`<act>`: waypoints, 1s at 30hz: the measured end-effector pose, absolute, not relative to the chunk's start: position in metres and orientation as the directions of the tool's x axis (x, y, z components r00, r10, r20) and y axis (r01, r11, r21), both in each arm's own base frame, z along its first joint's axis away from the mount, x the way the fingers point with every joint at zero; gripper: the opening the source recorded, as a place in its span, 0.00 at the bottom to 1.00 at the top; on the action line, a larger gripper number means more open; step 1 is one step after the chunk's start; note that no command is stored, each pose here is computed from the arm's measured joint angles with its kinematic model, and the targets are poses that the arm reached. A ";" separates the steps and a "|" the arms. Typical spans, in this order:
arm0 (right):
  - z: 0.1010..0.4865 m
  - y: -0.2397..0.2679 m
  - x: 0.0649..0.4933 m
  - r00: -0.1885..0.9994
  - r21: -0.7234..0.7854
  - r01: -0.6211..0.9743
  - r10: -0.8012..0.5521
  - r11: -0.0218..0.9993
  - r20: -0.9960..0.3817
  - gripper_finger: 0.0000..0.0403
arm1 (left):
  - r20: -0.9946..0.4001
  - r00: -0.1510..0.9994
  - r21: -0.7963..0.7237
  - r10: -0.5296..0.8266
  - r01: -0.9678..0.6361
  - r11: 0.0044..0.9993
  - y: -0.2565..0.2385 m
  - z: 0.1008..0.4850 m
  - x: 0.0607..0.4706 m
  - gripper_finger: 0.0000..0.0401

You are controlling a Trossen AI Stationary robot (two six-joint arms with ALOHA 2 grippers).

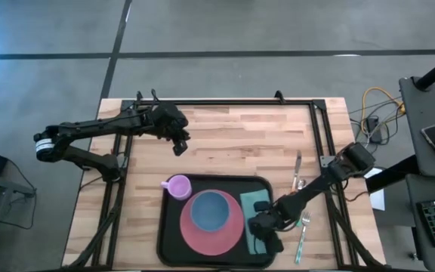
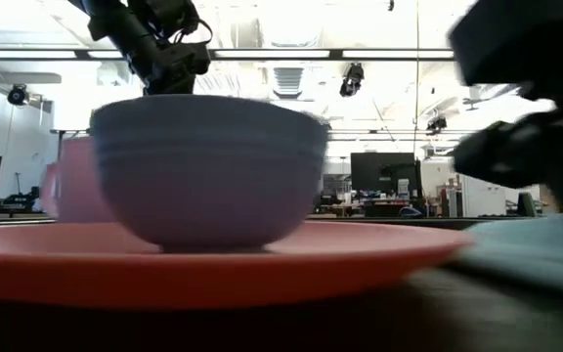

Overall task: Set up tray
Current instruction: Put the light blue napkin on the black serving tray

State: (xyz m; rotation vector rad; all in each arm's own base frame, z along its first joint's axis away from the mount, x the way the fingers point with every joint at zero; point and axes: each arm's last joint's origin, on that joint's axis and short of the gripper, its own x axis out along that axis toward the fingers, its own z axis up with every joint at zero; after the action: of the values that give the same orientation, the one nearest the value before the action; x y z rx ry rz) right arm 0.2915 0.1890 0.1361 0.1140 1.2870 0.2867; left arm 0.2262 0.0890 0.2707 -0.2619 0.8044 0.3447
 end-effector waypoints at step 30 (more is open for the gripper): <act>0.142 0.183 0.313 0.388 0.117 -0.028 0.118 0.993 -0.914 0.44 | -0.771 0.609 -0.080 0.186 -0.383 0.920 0.088 0.268 0.223 0.17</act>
State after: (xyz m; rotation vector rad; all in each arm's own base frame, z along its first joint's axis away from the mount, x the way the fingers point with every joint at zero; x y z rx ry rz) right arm 0.3128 0.1828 0.1423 0.0871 1.1686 0.0929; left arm 0.2229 0.0876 0.2676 -0.2480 0.8566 0.3322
